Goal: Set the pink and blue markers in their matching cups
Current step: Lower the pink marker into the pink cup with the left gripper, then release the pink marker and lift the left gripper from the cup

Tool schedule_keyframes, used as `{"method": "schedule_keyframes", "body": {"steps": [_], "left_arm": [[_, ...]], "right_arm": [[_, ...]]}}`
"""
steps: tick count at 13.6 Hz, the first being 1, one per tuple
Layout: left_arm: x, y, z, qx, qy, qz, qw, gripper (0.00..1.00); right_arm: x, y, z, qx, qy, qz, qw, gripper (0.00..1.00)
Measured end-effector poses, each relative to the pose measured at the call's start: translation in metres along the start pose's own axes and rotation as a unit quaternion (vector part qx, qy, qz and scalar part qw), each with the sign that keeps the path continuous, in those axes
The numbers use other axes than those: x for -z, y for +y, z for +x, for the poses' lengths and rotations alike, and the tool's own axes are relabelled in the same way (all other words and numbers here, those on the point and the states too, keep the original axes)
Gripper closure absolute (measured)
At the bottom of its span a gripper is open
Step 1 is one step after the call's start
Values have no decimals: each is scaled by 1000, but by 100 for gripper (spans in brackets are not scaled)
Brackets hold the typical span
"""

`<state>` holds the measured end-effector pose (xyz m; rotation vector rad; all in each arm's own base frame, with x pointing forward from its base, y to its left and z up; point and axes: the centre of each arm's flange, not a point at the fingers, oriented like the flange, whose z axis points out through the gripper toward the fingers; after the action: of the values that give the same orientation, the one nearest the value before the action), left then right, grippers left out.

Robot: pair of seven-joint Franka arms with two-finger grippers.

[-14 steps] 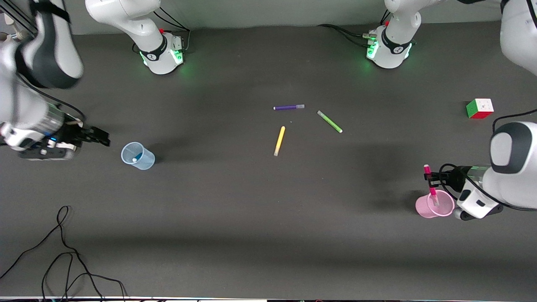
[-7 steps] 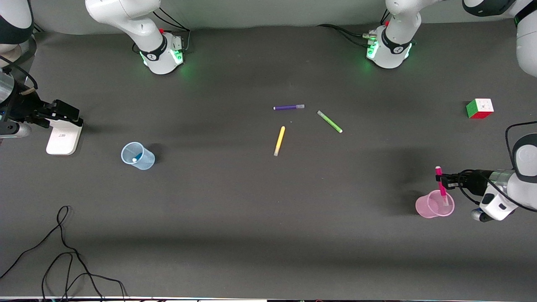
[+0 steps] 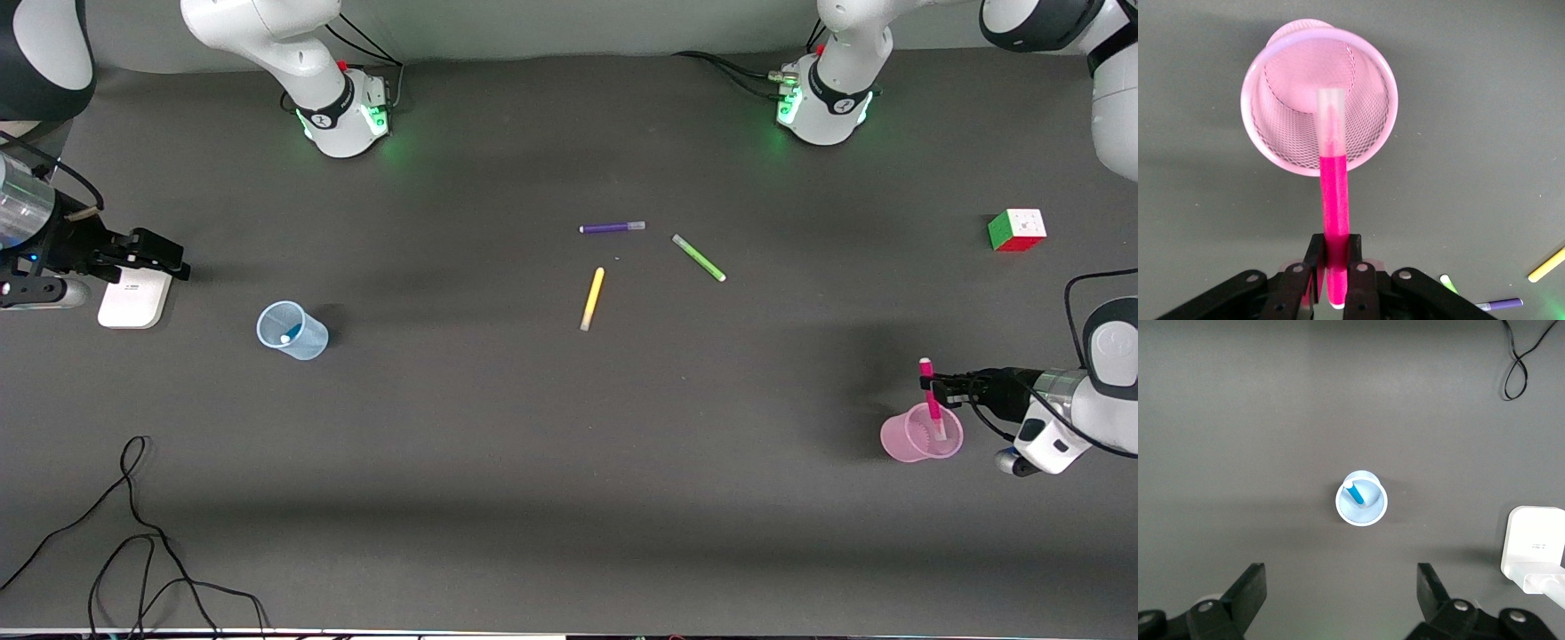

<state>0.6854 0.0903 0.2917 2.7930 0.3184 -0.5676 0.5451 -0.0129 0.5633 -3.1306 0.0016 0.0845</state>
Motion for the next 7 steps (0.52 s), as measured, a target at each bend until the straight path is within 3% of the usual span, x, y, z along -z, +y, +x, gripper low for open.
{"method": "schedule_keyframes", "body": {"steps": [7], "left_arm": [[-6, -9, 4, -8, -4, -4, 1000, 83]], "right_arm": [[0, -18, 1, 7, 3, -2, 1000, 0]]}}
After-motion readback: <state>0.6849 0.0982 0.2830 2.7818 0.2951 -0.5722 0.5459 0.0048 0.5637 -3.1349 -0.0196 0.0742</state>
